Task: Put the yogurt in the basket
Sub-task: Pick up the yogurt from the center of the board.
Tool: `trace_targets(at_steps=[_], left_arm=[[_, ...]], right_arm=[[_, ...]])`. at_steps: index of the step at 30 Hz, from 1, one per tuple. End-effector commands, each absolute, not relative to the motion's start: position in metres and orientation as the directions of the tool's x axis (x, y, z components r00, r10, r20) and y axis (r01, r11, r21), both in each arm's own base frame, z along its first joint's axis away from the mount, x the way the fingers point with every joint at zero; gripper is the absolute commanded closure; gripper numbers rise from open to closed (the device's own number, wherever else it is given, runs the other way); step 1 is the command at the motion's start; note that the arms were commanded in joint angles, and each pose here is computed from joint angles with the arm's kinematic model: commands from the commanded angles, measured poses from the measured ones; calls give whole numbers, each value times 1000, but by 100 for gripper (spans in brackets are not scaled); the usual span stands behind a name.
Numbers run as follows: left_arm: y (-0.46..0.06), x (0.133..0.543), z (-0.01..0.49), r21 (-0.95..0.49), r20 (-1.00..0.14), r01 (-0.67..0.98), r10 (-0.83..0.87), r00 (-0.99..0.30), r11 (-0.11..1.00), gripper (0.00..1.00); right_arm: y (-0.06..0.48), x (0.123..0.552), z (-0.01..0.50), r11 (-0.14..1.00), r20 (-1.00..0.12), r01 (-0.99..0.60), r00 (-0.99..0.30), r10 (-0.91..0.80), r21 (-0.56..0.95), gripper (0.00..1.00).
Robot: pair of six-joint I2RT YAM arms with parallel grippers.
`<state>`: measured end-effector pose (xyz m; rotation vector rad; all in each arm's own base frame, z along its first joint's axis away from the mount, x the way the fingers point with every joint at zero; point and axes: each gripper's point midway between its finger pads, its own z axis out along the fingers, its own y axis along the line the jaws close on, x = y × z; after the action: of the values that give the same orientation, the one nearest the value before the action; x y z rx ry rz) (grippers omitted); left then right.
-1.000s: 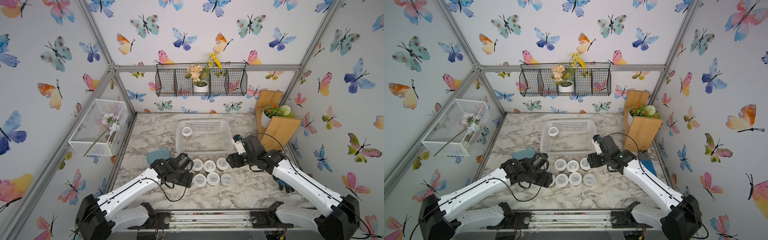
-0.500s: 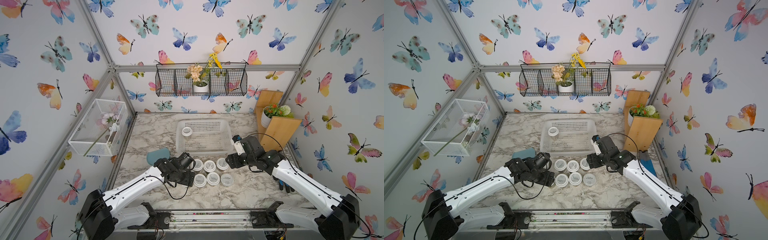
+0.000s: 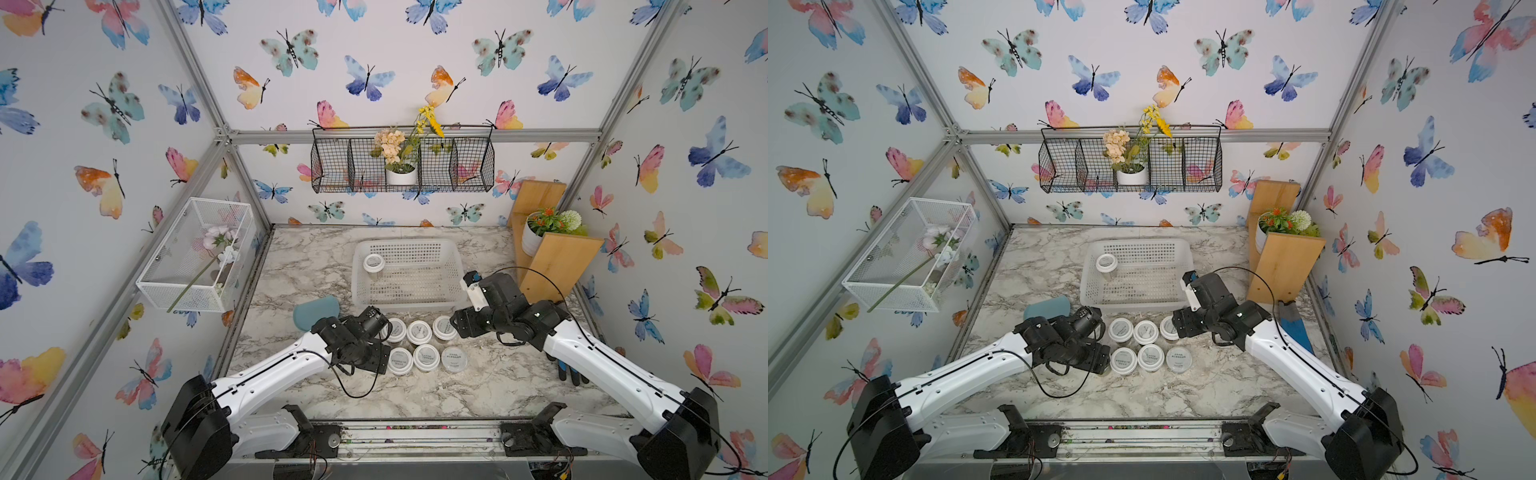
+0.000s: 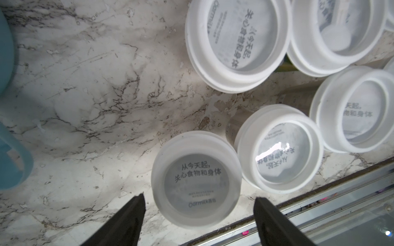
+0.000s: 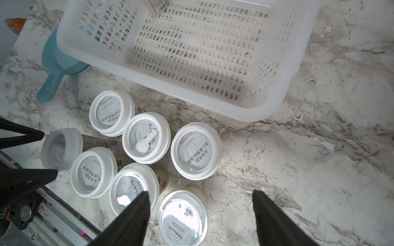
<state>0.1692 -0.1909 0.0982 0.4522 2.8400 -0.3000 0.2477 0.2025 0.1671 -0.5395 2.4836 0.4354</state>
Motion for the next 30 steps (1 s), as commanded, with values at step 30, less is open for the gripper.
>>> trace_targets(at_steps=[30], left_arm=[[-182,177,88,-66,-254,327,301,-919,943,27]], right_arm=[[205,243,157,873,-562,-462,-769,-305,157,21]])
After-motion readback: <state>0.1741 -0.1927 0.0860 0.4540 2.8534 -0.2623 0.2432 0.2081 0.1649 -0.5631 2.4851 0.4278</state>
